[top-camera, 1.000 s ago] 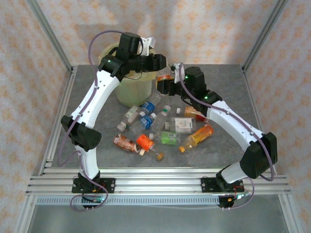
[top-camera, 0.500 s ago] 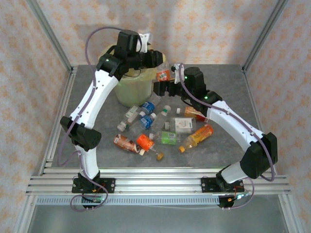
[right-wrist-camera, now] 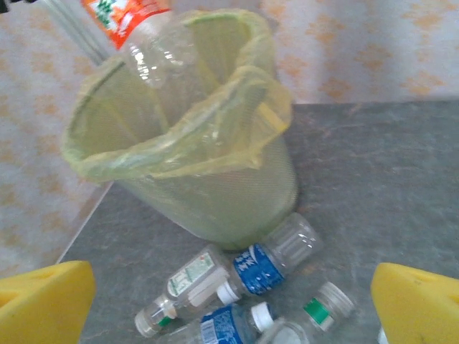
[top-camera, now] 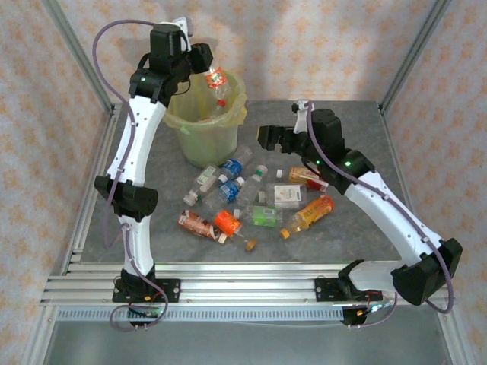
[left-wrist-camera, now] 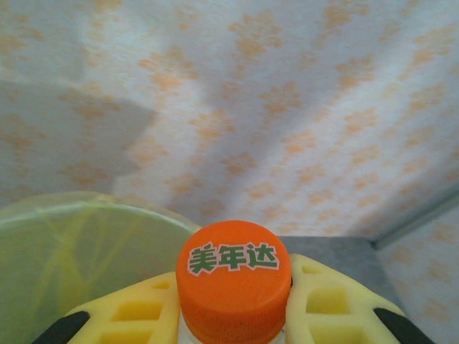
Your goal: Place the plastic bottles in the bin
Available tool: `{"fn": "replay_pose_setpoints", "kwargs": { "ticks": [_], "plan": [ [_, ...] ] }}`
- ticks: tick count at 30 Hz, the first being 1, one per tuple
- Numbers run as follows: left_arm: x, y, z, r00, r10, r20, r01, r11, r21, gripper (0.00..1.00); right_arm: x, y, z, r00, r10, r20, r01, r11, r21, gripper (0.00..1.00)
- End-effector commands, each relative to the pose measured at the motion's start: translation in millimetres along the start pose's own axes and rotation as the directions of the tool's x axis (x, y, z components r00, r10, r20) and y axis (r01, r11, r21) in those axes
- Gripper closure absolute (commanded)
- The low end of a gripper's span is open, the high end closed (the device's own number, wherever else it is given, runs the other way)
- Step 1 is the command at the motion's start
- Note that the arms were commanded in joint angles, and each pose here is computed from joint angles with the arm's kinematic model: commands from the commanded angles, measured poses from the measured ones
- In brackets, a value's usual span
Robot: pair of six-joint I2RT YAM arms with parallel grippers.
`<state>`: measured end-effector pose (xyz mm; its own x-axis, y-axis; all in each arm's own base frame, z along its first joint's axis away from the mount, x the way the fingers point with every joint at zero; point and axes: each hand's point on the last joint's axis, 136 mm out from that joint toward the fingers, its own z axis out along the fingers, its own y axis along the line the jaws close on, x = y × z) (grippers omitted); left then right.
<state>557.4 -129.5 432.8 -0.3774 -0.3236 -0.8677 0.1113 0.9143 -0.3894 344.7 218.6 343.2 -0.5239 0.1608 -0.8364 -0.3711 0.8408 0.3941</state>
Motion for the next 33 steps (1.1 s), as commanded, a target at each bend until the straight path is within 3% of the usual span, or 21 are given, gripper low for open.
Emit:
{"fn": "replay_pose_setpoints", "kwargs": {
  "ticks": [1,10,22,33],
  "plan": [
    [-30,18,-1,0.987,0.103,0.123,-0.087,0.988,-0.13,0.9,12,-32,-16,0.998,0.064,-0.002,-0.063,0.983,0.172,0.01],
    [9,48,34,0.974,0.224,-0.016,-0.222,0.95,-0.219,0.9,38,-84,-48,0.991,0.136,0.01,-0.127,0.896,0.425,0.01],
    [78,80,74,0.919,0.307,-0.247,-0.36,0.91,-0.208,0.9,49,-107,-70,0.984,0.177,0.035,-0.167,0.821,0.546,0.01],
    [124,103,87,0.852,0.336,-0.403,-0.429,0.888,-0.167,0.89,59,-112,-74,0.981,0.194,0.028,-0.176,0.811,0.558,0.01]
  ]
}}
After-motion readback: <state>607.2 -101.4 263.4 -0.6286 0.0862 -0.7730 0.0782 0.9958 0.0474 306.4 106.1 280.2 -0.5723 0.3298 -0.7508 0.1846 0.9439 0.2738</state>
